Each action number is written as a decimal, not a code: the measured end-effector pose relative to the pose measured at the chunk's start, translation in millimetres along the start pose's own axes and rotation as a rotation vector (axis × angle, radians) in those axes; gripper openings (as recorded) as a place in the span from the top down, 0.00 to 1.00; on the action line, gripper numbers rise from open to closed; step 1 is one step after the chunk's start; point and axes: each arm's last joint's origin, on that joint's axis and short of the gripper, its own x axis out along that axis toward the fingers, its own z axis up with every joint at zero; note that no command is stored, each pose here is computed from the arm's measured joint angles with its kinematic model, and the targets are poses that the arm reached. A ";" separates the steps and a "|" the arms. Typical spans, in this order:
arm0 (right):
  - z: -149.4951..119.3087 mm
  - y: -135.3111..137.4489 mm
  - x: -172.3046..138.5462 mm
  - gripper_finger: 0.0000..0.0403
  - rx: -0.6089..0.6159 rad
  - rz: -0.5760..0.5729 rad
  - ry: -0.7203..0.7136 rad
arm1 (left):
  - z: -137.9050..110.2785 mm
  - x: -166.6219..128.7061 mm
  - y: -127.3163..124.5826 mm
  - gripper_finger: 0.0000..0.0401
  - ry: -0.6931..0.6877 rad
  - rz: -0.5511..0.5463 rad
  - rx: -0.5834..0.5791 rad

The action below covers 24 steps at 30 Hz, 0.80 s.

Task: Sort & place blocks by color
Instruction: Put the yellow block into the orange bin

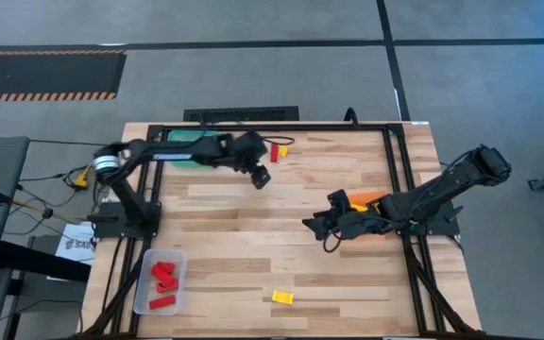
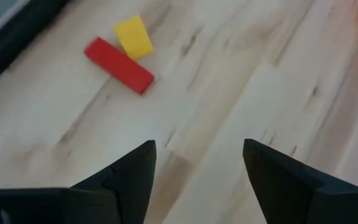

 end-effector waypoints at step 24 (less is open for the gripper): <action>-50.2 7.5 -26.8 0.21 -0.462 0.141 0.246 | 37.3 -9.6 -28.4 0.43 0.311 -0.138 0.188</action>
